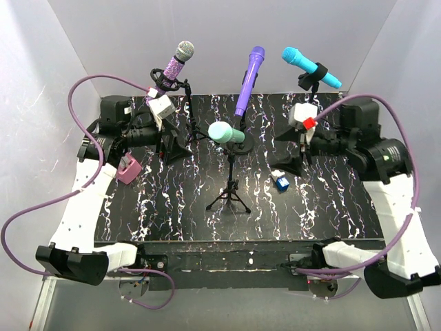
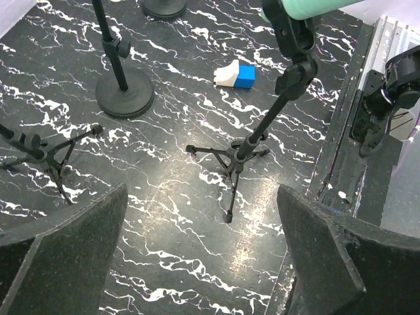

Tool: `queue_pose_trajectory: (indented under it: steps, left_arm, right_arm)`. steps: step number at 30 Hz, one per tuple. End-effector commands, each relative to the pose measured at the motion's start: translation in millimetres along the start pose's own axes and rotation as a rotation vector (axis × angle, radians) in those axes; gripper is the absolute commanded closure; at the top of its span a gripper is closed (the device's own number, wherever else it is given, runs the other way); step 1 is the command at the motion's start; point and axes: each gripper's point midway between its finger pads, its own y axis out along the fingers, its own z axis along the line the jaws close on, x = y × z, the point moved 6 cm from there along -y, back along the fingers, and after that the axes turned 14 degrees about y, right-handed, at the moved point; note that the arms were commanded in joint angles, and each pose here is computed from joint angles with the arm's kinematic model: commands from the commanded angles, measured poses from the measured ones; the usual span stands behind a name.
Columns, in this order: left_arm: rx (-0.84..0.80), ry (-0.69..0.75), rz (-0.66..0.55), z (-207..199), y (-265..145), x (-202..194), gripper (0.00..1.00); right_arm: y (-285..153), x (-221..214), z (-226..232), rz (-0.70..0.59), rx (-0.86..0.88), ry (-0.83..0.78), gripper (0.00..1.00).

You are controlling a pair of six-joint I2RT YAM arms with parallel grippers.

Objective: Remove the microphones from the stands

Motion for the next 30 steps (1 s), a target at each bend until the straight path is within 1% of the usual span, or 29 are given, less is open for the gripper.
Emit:
queue_pose_trajectory:
  steps: [1, 4, 7, 15, 22, 30]
  left_arm:
    - [-0.002, 0.093, -0.054, -2.0, -7.3, 23.5, 0.02]
    - [-0.001, 0.112, -0.061, -2.3, -8.9, 25.7, 0.02]
    - [0.018, 0.134, -0.065, 3.5, -6.2, 27.8, 0.02]
    - [0.040, 0.167, -0.077, 10.8, -7.0, 39.1, 0.02]
    - [0.061, 0.152, -0.081, 8.0, -12.2, 43.2, 0.02]
    - [0.082, 0.152, -0.074, 5.9, -16.5, 45.0, 0.02]
  right_arm:
    - [21.1, 23.7, -9.2, -0.046, 0.083, -0.162, 0.20]
    - [37.5, 29.5, -17.6, -0.055, 0.124, -0.212, 0.19]
    - [52.2, 35.0, -28.0, -0.075, 0.144, -0.218, 0.18]
    - [77.9, 39.8, -41.7, -0.063, 0.235, -0.271, 0.18]
    - [97.4, 35.7, -45.0, -0.029, 0.337, -0.253, 0.18]
    - [110.2, 15.8, -41.4, 0.024, 0.417, -0.217, 0.20]
